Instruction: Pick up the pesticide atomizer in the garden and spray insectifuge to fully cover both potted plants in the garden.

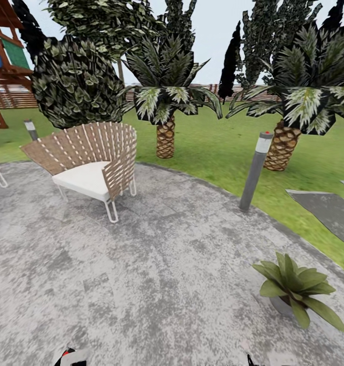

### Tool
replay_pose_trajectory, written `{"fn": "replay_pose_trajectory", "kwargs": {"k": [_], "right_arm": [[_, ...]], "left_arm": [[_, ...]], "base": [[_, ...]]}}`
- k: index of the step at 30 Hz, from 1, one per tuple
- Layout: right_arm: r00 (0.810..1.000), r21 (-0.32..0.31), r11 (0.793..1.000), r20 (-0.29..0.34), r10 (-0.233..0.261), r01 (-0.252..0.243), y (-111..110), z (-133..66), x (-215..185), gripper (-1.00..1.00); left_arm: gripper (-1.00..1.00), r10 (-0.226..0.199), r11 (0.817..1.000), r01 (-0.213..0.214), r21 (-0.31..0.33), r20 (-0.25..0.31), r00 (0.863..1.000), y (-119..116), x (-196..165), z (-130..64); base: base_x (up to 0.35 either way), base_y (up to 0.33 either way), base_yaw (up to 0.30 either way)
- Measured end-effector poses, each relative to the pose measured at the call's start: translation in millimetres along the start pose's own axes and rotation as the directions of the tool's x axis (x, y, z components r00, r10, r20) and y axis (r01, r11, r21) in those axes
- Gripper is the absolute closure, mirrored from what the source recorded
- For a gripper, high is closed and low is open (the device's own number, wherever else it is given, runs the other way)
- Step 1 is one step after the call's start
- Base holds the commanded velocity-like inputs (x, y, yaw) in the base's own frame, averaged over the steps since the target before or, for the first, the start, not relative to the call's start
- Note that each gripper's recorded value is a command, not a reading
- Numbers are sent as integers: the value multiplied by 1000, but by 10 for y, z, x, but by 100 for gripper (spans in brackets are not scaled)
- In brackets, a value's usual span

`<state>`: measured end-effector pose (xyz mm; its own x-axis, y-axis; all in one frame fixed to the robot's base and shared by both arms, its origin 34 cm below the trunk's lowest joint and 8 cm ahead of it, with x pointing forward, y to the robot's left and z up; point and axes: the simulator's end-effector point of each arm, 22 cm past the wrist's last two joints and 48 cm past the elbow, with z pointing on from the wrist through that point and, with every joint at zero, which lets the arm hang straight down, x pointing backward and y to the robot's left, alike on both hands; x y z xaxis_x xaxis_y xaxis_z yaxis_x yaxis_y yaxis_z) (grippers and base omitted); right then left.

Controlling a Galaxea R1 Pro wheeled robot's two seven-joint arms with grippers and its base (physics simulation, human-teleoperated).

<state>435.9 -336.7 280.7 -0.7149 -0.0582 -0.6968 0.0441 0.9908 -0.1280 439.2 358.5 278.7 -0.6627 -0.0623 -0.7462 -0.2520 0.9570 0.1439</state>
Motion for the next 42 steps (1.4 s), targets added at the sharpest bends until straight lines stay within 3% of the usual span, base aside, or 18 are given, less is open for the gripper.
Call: {"fn": "replay_pose_trajectory", "kwargs": {"k": [24, 42], "right_arm": [[1000, 0, 1000, 0, 0, 0, 0, 0, 0, -100], [1000, 0, 1000, 1, 1, -1, 0, 1, -6, -100]], "left_arm": [[100, 0, 1000, 0, 2, -1, 1000, -13, 4, -2], [100, 0, 1000, 0, 1, -1, 1000, -12, 2, -2]], "base": [[0, 10, -268], [52, 275, -268]]}}
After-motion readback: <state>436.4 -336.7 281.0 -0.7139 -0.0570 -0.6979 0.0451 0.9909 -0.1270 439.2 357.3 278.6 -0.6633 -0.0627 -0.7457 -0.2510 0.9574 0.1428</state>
